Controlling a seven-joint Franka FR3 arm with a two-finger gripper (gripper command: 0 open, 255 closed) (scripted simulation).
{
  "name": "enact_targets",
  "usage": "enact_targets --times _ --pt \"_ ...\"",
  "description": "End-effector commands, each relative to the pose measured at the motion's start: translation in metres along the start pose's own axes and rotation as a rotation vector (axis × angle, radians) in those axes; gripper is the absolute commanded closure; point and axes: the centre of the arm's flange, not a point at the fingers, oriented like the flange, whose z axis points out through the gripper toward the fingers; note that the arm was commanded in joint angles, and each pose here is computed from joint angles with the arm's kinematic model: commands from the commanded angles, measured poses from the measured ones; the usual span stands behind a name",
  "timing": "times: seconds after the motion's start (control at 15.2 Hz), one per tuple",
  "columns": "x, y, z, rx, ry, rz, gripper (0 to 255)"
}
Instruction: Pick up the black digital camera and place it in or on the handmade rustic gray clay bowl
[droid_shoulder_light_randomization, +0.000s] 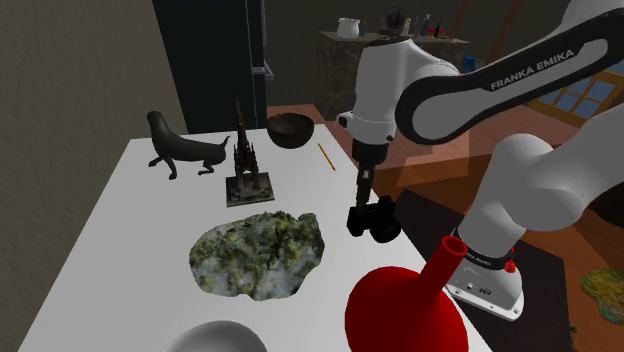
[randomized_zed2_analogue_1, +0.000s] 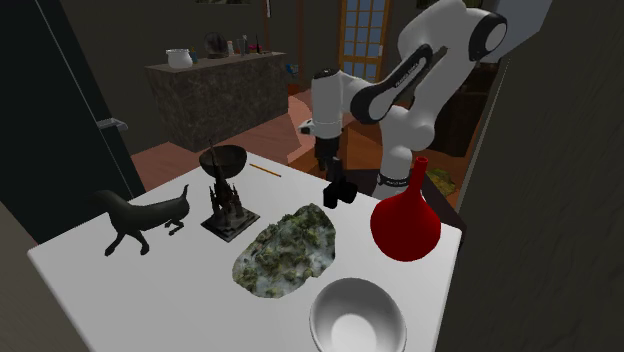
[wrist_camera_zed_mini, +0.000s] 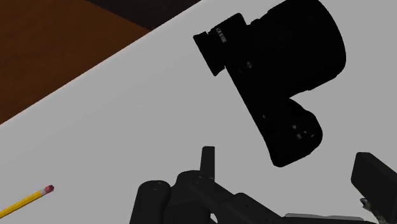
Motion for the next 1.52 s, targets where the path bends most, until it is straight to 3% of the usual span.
enact_targets --times 0.0,0.59,1.06,1.12,1.45 --pt "0.004 -0.016 0.022 -0.012 0.016 -0.063 0" --pt "0.006 -0.019 0.067 -0.015 0.019 -0.077 0" --pt "0.006 -0.019 0.067 -0.015 0.019 -0.077 0" --pt "0.006 -0.019 0.067 -0.015 0.019 -0.077 255" --pt "0.006 -0.019 0.067 -0.015 0.019 -0.077 255"
